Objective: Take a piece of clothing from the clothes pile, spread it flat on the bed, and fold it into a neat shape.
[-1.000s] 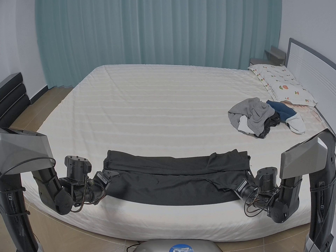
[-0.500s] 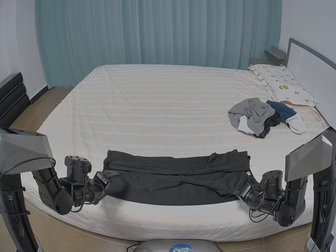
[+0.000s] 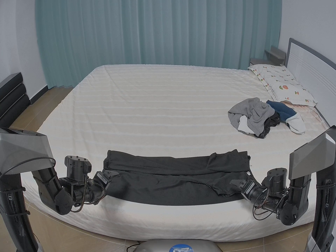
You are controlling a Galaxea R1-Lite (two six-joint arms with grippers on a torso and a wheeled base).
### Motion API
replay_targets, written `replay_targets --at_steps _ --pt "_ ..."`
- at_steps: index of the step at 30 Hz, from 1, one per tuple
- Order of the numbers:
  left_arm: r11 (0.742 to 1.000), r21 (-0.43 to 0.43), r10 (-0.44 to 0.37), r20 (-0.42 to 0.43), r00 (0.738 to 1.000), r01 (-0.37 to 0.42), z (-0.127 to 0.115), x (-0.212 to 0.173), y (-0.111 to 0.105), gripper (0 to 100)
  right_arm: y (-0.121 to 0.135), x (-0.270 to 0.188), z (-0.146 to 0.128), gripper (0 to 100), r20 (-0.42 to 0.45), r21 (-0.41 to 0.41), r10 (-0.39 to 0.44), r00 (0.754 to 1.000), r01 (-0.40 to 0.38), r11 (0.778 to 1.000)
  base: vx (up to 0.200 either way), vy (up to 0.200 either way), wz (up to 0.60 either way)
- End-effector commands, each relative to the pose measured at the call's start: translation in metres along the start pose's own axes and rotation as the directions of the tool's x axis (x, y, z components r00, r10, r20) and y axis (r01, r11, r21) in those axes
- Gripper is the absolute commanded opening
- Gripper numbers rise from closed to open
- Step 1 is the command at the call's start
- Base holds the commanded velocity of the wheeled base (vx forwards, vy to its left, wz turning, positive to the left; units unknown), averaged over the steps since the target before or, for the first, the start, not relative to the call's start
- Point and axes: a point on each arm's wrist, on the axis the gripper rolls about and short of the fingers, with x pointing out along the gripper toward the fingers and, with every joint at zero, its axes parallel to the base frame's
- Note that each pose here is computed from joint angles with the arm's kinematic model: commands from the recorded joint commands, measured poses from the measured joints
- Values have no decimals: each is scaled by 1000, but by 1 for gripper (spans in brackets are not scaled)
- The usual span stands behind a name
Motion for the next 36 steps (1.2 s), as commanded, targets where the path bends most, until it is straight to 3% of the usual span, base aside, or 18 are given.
replay_targets --at_steps 1,8,18,27,32,36 --pt "1000 0 1 0 1000 -1 0 0 0 100 6 -13 28 100 92 35 49 995 -53 998 0 0 0" --pt "1000 -3 0 0 1000 0 0 0 0 100 2 -9 49 100 126 69 84 989 -93 993 0 0 0" --pt "1000 -3 0 0 1000 0 0 0 0 100 -5 29 41 100 99 60 85 991 -91 994 0 0 0" --pt "1000 -3 0 0 1000 0 0 0 0 100 6 32 34 100 82 44 119 989 -123 991 0 0 0" --pt "1000 -9 -4 3 1000 4 1 1 -1 100 -7 43 23 100 51 37 75 996 -77 996 0 0 0" --pt "1000 -10 -7 8 1000 7 2 2 -2 100 -14 44 29 100 79 42 48 996 -51 998 0 0 0"
